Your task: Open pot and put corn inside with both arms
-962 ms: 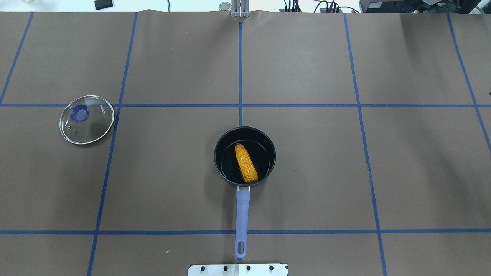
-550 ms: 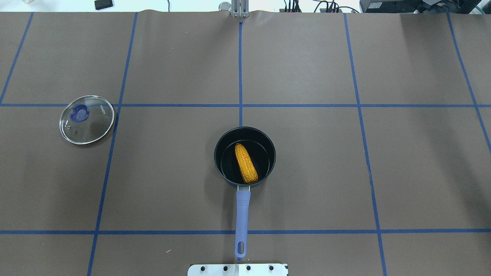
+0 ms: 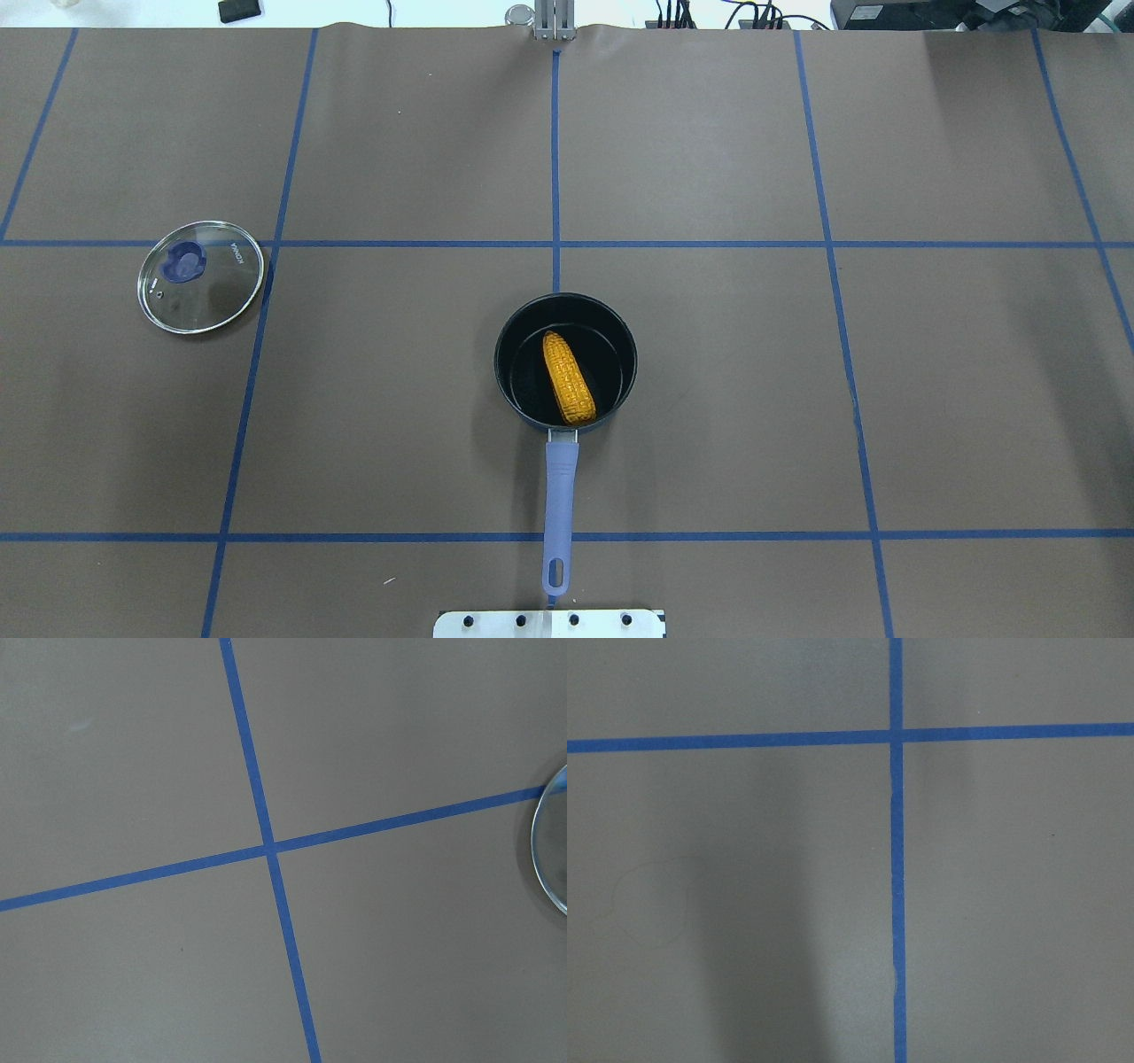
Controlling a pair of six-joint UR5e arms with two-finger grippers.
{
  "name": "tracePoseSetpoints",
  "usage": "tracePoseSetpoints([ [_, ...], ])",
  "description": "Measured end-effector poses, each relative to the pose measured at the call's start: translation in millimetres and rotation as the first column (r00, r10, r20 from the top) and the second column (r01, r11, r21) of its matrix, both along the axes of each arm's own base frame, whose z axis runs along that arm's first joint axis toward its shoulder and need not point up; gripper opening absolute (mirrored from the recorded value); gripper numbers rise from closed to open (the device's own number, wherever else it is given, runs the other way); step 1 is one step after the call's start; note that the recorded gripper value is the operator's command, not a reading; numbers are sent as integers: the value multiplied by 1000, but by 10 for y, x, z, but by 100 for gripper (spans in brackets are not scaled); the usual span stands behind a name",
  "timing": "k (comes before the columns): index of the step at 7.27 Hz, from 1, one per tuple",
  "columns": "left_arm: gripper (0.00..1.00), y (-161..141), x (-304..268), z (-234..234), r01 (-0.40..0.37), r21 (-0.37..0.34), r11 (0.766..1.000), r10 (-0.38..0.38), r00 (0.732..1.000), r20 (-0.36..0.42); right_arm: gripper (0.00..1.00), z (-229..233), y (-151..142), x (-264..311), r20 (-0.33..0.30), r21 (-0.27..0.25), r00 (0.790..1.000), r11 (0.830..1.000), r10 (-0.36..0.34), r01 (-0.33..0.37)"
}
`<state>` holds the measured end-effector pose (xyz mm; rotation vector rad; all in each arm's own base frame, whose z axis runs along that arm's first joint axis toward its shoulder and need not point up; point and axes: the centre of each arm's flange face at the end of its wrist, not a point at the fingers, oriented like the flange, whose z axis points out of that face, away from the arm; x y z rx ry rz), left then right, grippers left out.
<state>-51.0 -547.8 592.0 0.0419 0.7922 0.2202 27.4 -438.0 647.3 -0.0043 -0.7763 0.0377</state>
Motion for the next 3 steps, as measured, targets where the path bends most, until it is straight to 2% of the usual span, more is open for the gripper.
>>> tracePoseSetpoints([
  [3, 99, 2, -21, -7, 4, 1, 1000, -4, 1000, 0, 100, -12, 0, 0, 1, 11, 1000, 1000, 2, -2],
])
